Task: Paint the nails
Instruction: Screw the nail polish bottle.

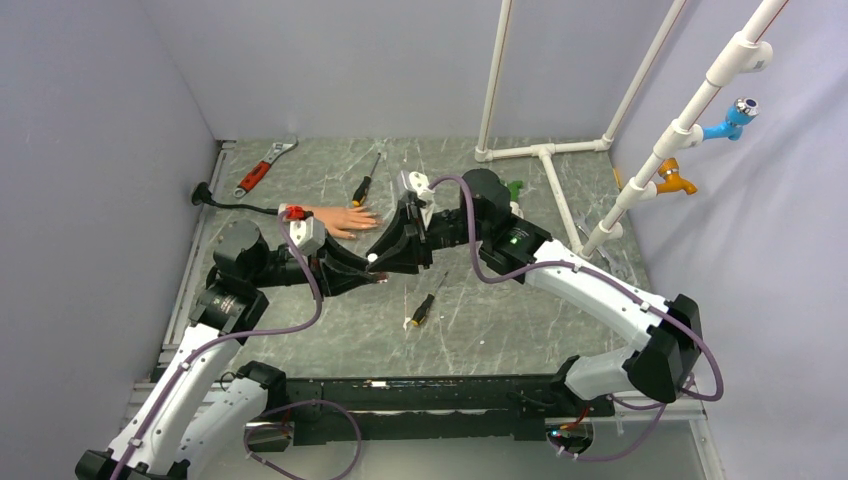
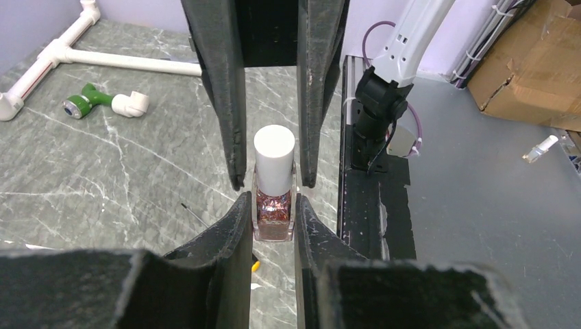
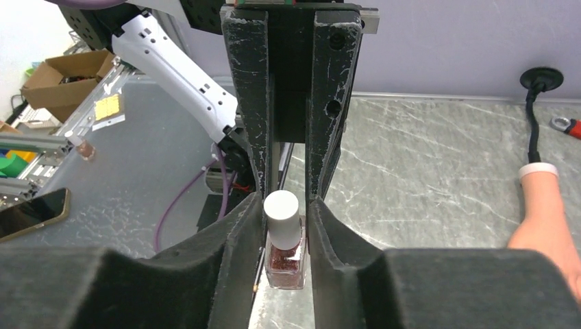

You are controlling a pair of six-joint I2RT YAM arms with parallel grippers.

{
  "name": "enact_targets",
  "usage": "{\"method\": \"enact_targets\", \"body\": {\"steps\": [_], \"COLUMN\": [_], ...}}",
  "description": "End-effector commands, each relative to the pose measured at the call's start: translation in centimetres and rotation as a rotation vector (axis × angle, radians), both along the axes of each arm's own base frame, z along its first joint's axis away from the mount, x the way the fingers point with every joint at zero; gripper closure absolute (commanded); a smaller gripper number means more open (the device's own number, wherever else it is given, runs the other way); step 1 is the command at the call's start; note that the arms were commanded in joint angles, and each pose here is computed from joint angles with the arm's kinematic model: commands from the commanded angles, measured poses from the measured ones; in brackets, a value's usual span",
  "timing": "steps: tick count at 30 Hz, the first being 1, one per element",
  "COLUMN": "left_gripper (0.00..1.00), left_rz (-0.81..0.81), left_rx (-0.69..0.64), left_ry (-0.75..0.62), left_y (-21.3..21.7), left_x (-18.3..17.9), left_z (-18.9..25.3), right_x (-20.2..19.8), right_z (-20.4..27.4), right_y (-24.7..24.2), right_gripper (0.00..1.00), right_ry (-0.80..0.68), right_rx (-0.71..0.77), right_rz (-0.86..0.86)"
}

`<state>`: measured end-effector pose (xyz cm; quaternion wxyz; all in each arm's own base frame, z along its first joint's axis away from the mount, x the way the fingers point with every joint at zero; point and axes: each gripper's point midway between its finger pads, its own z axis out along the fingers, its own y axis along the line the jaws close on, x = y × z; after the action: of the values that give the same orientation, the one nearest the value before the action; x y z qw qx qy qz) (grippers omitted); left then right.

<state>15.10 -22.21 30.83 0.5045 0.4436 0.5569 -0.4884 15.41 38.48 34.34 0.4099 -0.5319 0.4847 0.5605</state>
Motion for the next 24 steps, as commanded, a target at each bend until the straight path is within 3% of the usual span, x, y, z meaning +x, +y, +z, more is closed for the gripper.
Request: {"method": "enact_targets", "body": {"steps": [1, 9, 17, 24], "left_gripper": [1.00, 1.00, 1.00, 1.00], "left_rz": [-0.003, 0.096, 0.238, 0.403], "left_rx": [-0.012, 0.005, 0.011, 0.022], "left_ry": [-0.051, -0.039, -0.035, -0.042], "left_y": [-0.1, 0.3, 1.3, 2.8], "left_x": [-0.1, 1.5, 3.3, 5.3], "left_z": [1.3, 1.1, 1.1, 1.0], "right_x": [-0.6, -0.2, 1.1, 4.0], "right_z": [3.0, 2.0, 1.4, 0.8], "right_y": [0.0, 0.0, 0.3, 1.5], "right_gripper": [0.72, 0.92, 0.96, 0.98], "right_ry": [-0.065, -0.071, -0.066, -0.024], "right_rx": [0.083, 0.070, 0.060, 0.043], "right_rz": [0.042, 0.018, -0.054, -0.237]}}
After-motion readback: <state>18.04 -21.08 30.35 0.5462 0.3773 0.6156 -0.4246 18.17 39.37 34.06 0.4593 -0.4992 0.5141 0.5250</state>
